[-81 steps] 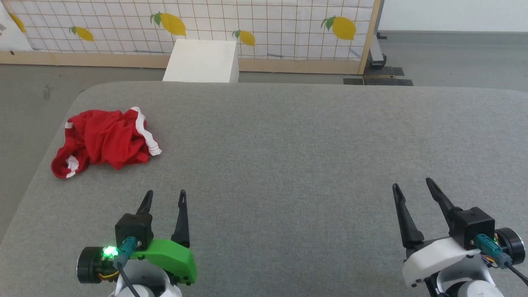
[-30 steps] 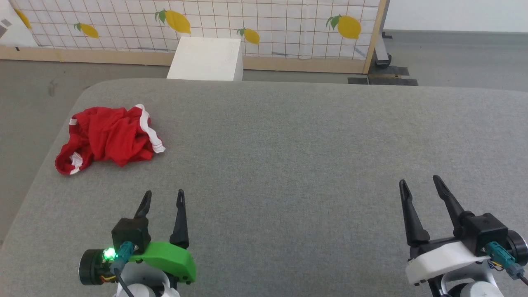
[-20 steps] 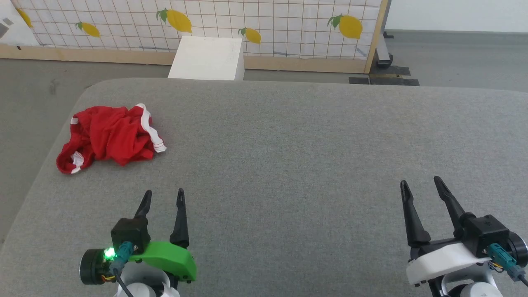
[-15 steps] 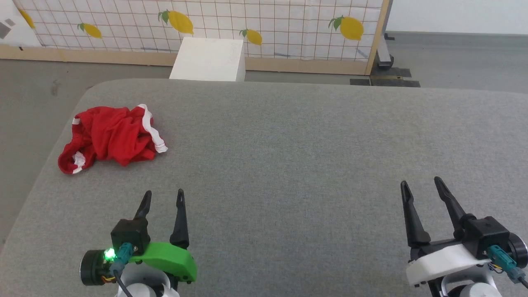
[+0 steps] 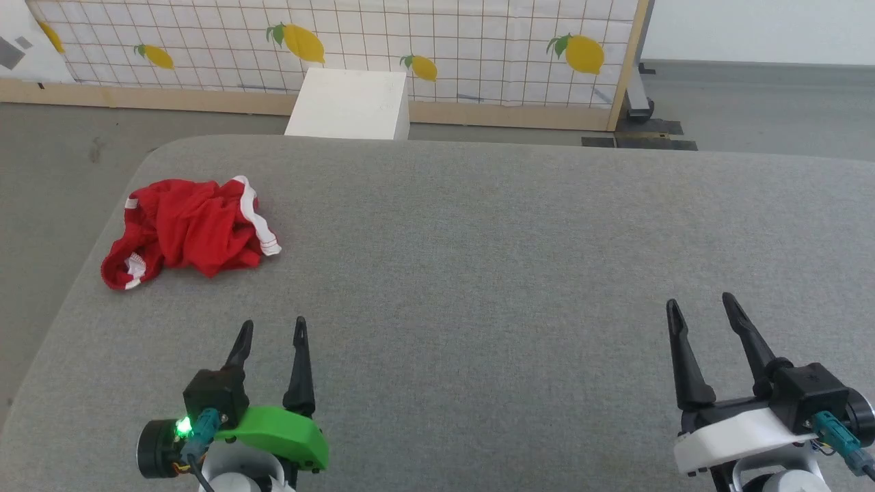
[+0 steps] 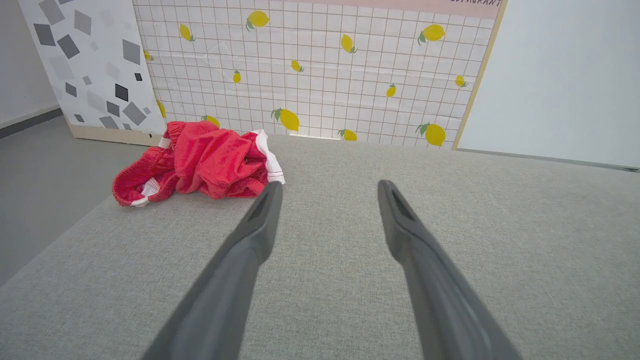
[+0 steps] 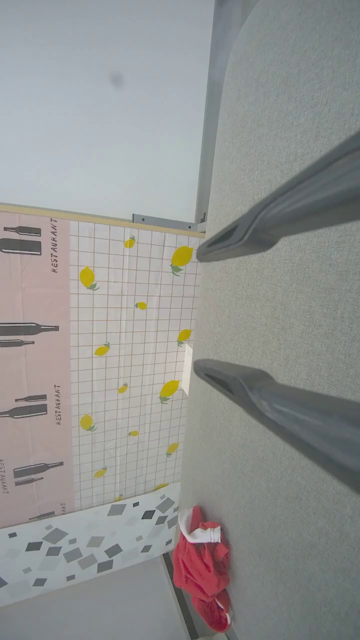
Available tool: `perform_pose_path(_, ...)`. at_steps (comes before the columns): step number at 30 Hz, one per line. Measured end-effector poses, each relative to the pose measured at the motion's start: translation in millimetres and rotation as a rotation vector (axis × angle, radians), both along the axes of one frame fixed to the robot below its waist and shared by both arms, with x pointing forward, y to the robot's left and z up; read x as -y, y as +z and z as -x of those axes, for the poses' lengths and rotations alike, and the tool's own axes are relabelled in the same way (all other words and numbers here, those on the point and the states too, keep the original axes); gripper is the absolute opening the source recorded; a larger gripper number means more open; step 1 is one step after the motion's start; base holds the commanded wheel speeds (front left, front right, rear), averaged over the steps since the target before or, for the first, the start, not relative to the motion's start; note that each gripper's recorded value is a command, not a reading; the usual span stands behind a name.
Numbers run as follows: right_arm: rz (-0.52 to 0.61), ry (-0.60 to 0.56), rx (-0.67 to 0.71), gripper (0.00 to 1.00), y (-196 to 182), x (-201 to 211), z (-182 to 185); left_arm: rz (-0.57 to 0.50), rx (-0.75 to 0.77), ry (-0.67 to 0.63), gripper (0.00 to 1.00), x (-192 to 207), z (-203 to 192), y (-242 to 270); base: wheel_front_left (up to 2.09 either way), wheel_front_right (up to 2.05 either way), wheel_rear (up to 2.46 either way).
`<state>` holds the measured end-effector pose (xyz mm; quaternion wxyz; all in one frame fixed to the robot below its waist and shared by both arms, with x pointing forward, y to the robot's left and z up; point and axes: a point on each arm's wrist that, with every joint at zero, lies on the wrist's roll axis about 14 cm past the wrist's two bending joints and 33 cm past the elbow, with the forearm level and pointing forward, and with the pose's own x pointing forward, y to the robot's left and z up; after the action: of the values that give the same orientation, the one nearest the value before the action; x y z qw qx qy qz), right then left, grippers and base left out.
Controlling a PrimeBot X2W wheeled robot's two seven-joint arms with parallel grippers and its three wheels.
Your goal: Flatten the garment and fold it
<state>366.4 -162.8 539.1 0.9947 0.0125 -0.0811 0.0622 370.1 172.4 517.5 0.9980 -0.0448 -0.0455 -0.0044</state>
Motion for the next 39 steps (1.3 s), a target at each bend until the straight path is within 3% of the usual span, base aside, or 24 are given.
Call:
perform_pose_path(30, -0.018, -0.015, -0.003, 1.0, -6, 5, -3, -0.002, 0.001, 0.006, 1.0, 0, -4, -4, 0.0, 0.0, 0.0)
perform_pose_path(39, -0.016, 0.043, -0.012, 1.0, -9, -14, -12, 0.006, 0.014, 0.077, 1.0, -23, 7, 0, 0.0, 0.0, 0.0)
